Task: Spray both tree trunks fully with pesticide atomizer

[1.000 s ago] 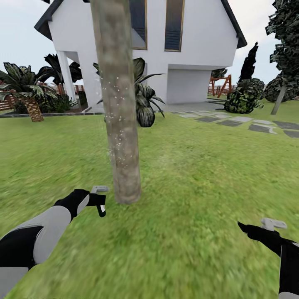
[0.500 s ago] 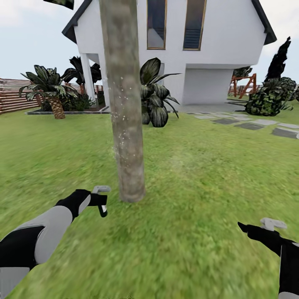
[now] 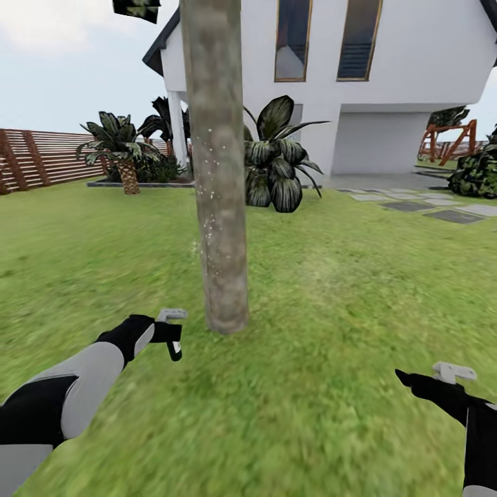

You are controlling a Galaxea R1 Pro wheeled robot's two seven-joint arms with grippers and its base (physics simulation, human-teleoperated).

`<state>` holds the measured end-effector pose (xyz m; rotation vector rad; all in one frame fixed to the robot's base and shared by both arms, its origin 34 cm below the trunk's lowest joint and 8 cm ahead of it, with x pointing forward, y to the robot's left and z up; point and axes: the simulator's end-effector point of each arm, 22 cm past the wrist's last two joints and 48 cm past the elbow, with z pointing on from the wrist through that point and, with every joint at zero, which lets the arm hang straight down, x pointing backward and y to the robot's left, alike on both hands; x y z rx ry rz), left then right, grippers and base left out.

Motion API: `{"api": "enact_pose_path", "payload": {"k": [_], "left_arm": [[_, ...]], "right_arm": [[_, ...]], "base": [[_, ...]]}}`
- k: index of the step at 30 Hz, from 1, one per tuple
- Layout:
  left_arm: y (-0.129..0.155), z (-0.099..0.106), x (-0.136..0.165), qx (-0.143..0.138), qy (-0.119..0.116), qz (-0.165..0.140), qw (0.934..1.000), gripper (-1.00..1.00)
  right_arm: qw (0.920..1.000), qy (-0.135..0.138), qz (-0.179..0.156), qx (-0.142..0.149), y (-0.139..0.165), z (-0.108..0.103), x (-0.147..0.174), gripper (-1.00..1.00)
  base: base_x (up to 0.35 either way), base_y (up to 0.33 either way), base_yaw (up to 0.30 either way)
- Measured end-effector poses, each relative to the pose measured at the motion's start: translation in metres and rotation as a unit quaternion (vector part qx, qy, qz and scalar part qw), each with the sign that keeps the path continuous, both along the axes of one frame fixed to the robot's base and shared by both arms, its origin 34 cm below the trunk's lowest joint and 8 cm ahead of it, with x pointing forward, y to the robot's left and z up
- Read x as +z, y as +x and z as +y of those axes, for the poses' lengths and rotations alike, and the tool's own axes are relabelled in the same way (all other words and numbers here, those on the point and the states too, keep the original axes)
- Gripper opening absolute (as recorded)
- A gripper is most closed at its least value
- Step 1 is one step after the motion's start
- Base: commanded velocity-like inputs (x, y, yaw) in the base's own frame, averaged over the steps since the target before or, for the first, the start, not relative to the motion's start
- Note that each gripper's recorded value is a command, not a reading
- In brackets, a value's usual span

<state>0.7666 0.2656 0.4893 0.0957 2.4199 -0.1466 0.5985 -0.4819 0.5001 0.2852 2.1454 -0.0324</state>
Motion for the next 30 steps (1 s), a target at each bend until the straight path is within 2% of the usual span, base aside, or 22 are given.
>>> {"api": "enact_pose_path", "payload": {"k": [12,30], "left_arm": [[-0.0001,-0.0015,-0.0002,-0.001,0.0,0.0,1.0,-1.0],[0.0,-0.0015,-0.0001,-0.001,0.0,0.0,1.0,-1.0]], "right_arm": [[1.0,0.0,0.0,0.0,0.0,0.0,0.0,1.0],[1.0,0.0,0.0,0.0,0.0002,0.0003,0.0002,1.0]], "base": [[0.0,-0.321,0.243],[0.109,-0.316,0.013]]}}
